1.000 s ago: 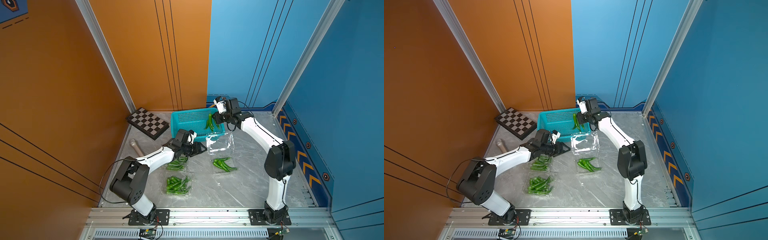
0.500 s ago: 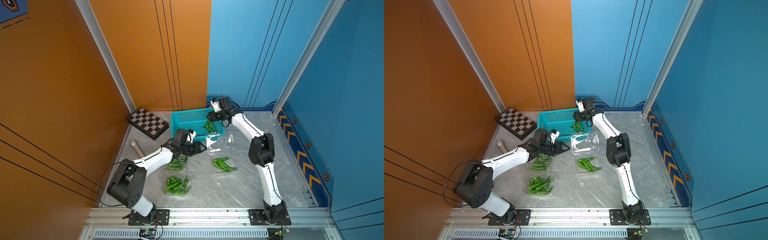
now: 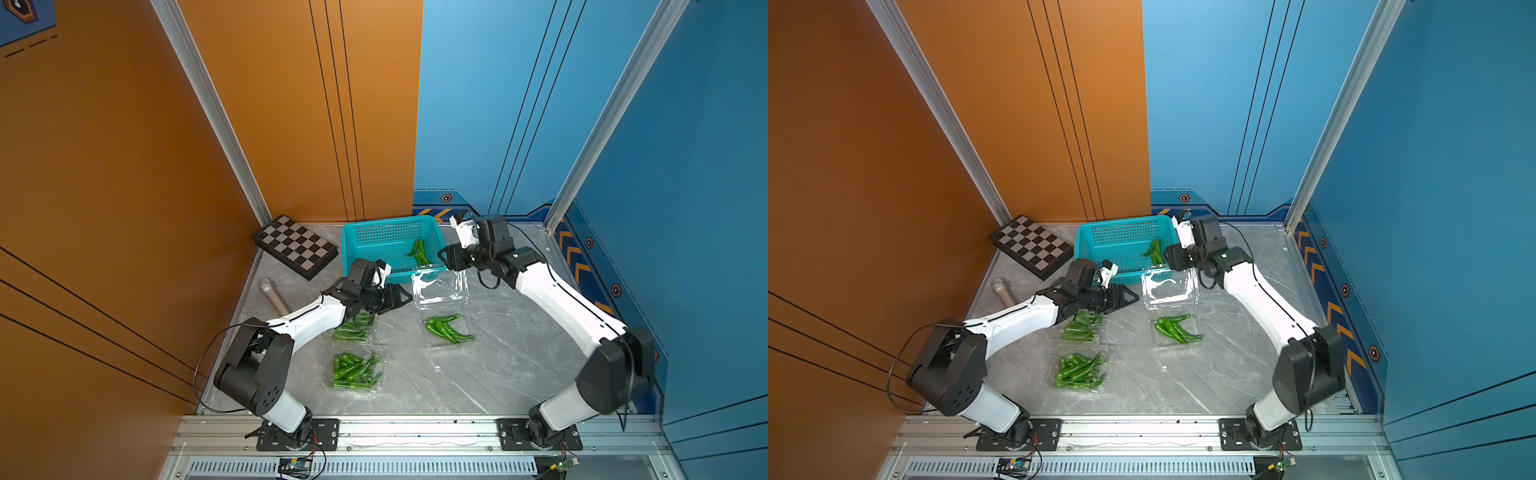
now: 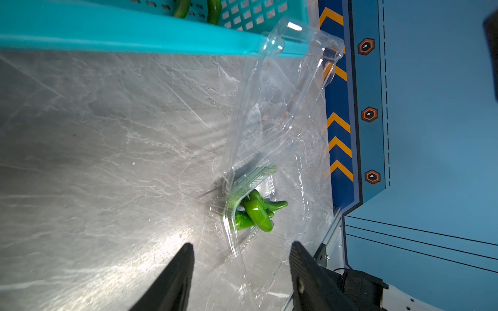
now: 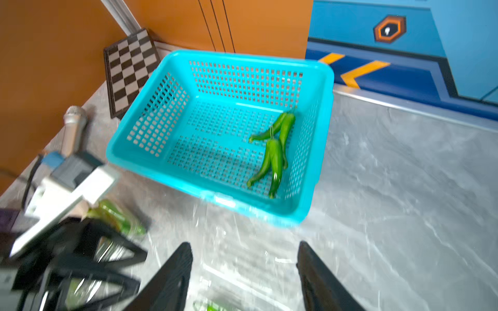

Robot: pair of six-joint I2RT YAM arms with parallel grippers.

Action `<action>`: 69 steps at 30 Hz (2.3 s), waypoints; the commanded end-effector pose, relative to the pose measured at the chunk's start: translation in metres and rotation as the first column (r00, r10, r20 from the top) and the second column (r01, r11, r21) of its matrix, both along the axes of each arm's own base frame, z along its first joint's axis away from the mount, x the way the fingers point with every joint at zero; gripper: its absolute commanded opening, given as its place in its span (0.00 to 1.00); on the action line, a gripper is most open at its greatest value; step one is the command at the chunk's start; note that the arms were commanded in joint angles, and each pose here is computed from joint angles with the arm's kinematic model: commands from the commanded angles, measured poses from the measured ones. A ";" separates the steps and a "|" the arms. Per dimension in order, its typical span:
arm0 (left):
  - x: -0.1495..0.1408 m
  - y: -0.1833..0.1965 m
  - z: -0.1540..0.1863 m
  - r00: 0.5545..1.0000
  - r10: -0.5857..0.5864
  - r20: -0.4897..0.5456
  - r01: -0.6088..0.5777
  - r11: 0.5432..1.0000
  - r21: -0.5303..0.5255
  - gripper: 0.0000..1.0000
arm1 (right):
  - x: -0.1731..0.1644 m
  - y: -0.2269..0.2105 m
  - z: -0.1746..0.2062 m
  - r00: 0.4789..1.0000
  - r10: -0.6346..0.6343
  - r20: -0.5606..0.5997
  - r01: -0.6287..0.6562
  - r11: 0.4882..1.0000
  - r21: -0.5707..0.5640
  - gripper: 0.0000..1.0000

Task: Take small green peppers out of containers
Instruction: Place the green pepper in the basket, then pick up the green pepper from the packing box.

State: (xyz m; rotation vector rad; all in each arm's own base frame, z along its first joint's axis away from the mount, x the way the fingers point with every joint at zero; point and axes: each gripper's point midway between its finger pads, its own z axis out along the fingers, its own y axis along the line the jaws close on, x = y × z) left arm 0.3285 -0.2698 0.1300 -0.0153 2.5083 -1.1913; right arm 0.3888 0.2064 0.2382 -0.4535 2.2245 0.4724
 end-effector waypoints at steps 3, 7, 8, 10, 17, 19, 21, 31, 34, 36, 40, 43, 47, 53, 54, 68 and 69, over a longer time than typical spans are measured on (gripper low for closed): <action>0.007 -0.002 -0.002 1.000 -0.008 0.000 0.008 1.000 0.001 0.59 | -0.067 -0.016 -0.080 0.984 -0.035 -0.173 0.018 0.995 -0.101 0.64; 0.006 -0.005 -0.002 1.000 -0.016 0.000 0.016 1.000 0.000 0.59 | -0.099 -0.021 -0.114 0.968 -0.037 -0.247 0.002 0.990 -0.143 0.63; 0.006 -0.005 -0.002 1.000 -0.016 -0.001 0.016 1.000 0.000 0.59 | -0.103 -0.023 -0.121 0.965 -0.043 -0.258 0.001 0.987 -0.159 0.63; 0.006 -0.005 -0.002 1.000 -0.017 0.001 0.017 1.000 0.001 0.59 | -0.110 -0.022 -0.132 0.957 -0.035 -0.287 -0.016 0.985 -0.171 0.63; 0.003 -0.009 -0.005 1.000 -0.027 -0.001 0.027 1.000 0.007 0.59 | -0.118 -0.009 -0.152 0.936 0.018 -0.353 -0.083 0.982 -0.171 0.63; 0.003 -0.010 -0.005 1.000 -0.028 -0.002 0.028 1.000 0.009 0.59 | -0.119 -0.006 -0.155 0.934 0.025 -0.356 -0.095 0.979 -0.180 0.63; 0.002 -0.009 -0.007 1.000 -0.027 -0.005 0.027 1.000 0.013 0.59 | -0.117 -0.006 -0.161 0.931 0.016 -0.366 -0.096 0.975 -0.201 0.63; 0.002 -0.008 -0.007 1.000 -0.024 -0.003 0.024 1.000 0.014 0.59 | -0.106 0.006 -0.182 0.920 0.032 -0.390 -0.119 0.972 -0.203 0.55; 0.001 -0.008 -0.008 1.000 -0.027 -0.008 0.027 1.000 0.013 0.59 | -0.103 0.008 -0.183 0.920 0.033 -0.390 -0.120 0.972 -0.202 0.54; 0.001 -0.008 -0.009 1.000 -0.027 -0.007 0.027 1.000 0.014 0.59 | -0.100 0.010 -0.185 0.921 0.031 -0.389 -0.119 0.972 -0.204 0.53; 0.001 -0.007 -0.008 1.000 -0.025 -0.007 0.026 1.000 0.013 0.59 | -0.098 0.011 -0.191 0.918 0.031 -0.396 -0.123 0.970 -0.210 0.51; 0.000 -0.007 -0.007 1.000 -0.024 -0.004 0.024 1.000 0.012 0.59 | -0.095 0.012 -0.199 0.913 0.028 -0.406 -0.122 0.971 -0.207 0.50; 0.000 -0.006 -0.008 1.000 -0.022 -0.004 0.022 1.000 0.014 0.59 | -0.094 0.012 -0.203 0.912 0.020 -0.410 -0.119 0.969 -0.217 0.39; 0.001 -0.005 -0.008 1.000 -0.018 -0.005 0.018 1.000 0.014 0.59 | -0.092 0.011 -0.190 0.925 0.019 -0.379 -0.105 0.972 -0.208 0.17; 0.001 -0.005 -0.008 1.000 -0.018 -0.005 0.018 1.000 0.015 0.59 | -0.093 0.010 -0.187 0.926 0.021 -0.378 -0.105 0.974 -0.203 0.15; 0.003 -0.005 -0.007 1.000 -0.019 -0.002 0.019 1.000 0.012 0.58 | -0.096 -0.003 -0.128 0.954 0.046 -0.296 -0.071 0.995 -0.073 0.12; 0.003 -0.005 -0.007 1.000 -0.018 -0.001 0.018 1.000 0.011 0.59 | -0.095 -0.002 -0.120 0.959 0.055 -0.276 -0.075 0.995 -0.062 0.12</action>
